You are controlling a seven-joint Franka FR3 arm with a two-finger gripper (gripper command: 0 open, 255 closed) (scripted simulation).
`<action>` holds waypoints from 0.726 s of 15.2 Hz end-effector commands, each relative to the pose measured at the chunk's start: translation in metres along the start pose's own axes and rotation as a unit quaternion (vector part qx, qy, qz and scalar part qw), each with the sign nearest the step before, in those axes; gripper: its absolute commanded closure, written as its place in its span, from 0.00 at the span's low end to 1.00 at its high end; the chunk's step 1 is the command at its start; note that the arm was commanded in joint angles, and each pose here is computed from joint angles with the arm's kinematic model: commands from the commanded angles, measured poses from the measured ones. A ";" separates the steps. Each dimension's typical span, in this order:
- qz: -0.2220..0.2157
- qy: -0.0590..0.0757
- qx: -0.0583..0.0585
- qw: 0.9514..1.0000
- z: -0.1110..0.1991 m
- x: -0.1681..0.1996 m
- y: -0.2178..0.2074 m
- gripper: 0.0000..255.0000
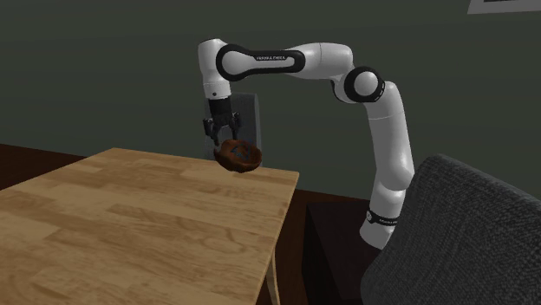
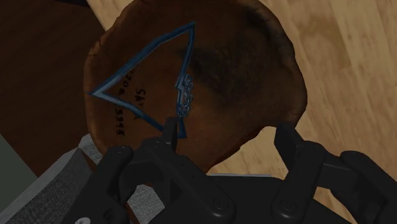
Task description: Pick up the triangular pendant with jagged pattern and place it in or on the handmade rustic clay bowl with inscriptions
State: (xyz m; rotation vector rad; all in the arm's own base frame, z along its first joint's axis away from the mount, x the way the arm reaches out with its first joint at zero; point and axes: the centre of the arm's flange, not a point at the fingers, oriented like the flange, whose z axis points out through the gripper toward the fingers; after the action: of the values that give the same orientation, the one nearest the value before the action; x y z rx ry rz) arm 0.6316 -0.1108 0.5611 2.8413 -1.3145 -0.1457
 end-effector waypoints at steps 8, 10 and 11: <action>0.000 0.000 0.000 1.000 -0.050 0.000 0.000 0.00; 0.000 0.000 0.000 1.000 -0.050 0.000 0.000 0.00; 0.000 0.000 0.000 1.000 -0.050 0.000 0.000 0.00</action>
State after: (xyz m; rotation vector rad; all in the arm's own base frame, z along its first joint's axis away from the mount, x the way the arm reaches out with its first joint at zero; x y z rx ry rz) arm 0.6357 -0.1124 0.6101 2.8414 -1.3144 -0.1450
